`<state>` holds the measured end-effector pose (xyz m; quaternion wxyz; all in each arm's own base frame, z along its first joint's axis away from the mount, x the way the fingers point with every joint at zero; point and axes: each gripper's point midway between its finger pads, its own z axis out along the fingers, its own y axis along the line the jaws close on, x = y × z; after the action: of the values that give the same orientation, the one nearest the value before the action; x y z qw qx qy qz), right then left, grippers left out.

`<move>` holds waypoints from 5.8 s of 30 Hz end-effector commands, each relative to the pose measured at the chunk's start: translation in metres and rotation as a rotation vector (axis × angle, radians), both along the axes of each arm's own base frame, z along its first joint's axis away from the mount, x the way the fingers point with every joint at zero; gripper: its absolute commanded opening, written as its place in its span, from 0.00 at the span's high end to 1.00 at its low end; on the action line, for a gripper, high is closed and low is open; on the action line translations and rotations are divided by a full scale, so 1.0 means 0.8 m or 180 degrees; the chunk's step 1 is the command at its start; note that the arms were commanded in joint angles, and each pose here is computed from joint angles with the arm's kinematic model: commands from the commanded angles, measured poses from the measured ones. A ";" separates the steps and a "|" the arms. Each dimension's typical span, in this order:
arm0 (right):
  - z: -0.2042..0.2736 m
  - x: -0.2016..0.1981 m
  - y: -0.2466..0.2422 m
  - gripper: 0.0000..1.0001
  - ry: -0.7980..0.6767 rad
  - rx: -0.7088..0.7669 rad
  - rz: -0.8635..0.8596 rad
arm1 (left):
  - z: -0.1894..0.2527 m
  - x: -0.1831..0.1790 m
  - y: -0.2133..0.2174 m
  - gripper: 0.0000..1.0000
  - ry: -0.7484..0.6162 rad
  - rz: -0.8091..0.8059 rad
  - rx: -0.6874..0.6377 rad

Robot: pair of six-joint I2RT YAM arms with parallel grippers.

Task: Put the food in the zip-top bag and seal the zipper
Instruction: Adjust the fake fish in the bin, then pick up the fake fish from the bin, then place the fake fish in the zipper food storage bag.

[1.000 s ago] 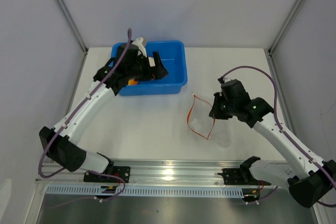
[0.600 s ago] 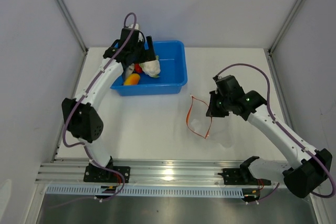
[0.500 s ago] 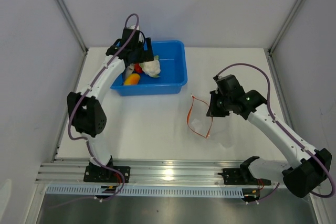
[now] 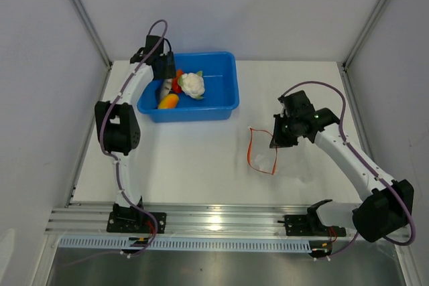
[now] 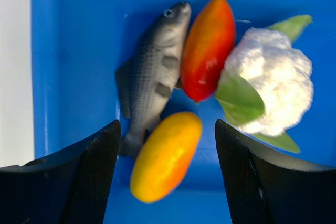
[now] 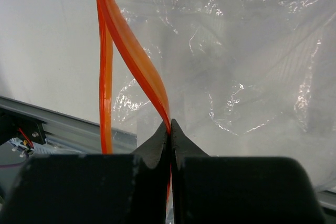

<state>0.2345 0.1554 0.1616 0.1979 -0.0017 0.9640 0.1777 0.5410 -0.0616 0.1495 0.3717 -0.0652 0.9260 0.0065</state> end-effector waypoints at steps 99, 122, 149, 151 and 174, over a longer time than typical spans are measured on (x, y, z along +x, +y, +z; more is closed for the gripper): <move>-0.008 0.021 -0.024 1.00 -0.0131 0.0285 -0.0157 | -0.060 -0.046 -0.029 0.99 0.0863 -0.0133 -0.0040; -0.018 0.027 -0.023 1.00 -0.0025 0.0273 -0.0206 | -0.105 -0.040 -0.022 0.54 0.1137 -0.0011 -0.0039; -0.001 0.031 -0.023 1.00 -0.0325 0.0357 -0.0210 | 0.108 -0.159 -0.152 0.99 0.0646 -0.0400 -0.1304; -0.002 0.030 -0.026 1.00 -0.0375 0.0339 -0.0213 | 0.140 -0.195 -0.186 0.99 0.0593 -0.0660 -0.1469; 0.045 0.014 -0.011 1.00 -0.1296 0.0530 0.0145 | 0.190 -0.479 -0.340 1.00 0.2481 -0.2278 -0.3503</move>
<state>0.2406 0.1390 0.1814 0.3472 -0.0294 0.9046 0.2456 0.1698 -0.3176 0.2733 -0.0608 0.0602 0.8576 -0.5072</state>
